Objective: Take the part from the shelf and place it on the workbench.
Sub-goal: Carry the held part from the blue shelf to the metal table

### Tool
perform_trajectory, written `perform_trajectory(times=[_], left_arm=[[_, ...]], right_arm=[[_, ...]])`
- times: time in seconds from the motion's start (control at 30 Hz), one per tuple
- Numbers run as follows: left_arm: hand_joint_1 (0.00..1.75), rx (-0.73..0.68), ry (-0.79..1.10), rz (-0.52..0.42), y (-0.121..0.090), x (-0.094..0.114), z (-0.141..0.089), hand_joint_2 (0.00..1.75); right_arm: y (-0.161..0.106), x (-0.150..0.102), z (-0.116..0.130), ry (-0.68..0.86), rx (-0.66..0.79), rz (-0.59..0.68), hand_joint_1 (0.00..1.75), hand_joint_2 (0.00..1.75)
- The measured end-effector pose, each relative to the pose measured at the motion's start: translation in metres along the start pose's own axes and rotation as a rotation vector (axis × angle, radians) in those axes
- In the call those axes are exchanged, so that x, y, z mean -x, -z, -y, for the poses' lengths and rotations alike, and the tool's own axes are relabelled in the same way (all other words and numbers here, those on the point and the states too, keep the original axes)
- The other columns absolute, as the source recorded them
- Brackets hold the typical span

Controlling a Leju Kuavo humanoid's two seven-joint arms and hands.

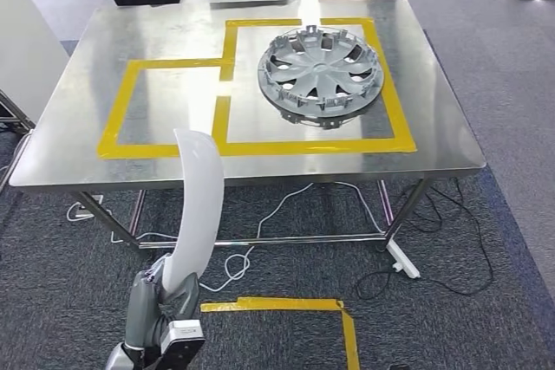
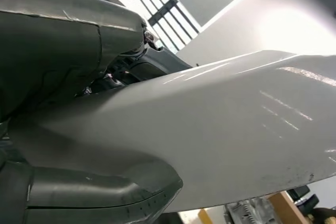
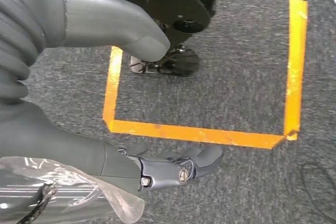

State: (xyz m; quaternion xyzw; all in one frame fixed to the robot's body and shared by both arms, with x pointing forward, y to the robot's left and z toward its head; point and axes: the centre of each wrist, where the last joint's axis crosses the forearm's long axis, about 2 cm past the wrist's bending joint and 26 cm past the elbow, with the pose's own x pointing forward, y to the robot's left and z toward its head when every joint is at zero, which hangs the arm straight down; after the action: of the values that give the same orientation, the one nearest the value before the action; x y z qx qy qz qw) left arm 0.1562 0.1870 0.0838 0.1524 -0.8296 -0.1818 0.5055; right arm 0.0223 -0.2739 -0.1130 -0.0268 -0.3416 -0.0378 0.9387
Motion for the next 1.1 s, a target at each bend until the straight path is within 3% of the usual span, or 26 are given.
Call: perform_trajectory(times=[0.73,1.1], left_arm=[[1.75,-0.044,0.005,-0.035,-0.004,0.002,-0.002,1.75],[1.75,-0.091,0.007,-0.034,0.012,0.003,-0.006,1.75]], right_arm=[[-0.002,0.003,-0.002,-0.024,-0.034,0.0,0.0,1.75],[-0.001,0.001,-0.004,-0.041,-0.049,-0.003,0.0,1.75]])
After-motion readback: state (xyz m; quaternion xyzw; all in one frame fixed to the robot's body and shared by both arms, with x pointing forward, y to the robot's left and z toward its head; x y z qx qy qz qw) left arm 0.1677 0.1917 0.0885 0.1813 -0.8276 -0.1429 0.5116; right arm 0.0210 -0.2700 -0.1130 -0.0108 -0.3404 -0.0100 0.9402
